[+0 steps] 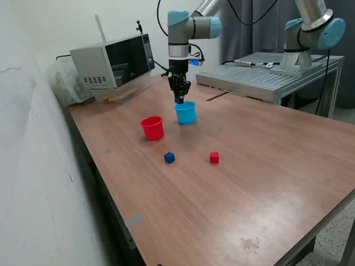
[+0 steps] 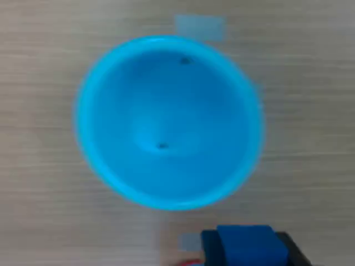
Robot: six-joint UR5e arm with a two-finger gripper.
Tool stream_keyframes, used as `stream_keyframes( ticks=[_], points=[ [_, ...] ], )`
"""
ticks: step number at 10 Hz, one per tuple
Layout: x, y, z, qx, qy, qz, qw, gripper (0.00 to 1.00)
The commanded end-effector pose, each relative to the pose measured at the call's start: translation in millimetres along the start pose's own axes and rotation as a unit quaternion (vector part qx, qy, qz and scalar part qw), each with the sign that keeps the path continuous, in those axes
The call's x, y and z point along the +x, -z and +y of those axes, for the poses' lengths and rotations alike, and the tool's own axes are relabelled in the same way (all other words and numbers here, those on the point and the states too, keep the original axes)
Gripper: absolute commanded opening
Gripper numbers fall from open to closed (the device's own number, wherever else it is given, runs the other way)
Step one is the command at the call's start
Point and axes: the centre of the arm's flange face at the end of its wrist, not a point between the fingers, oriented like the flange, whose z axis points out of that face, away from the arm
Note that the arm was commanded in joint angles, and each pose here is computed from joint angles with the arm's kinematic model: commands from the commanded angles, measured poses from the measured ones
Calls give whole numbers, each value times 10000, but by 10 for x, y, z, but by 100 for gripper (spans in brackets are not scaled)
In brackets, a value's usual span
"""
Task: Place red objects in the red bin, and blue objects in the blue bin.
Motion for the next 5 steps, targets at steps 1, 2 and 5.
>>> stream_keyframes(
  ticks=[1,2,5],
  points=[
    [-1024,-220,11,203,-707,-57,9973,0],
    [-1059,-244,-21,234,-740,-51,9970,0],
    [-1020,-176,-36,362,-738,-548,9951,0]
  ],
)
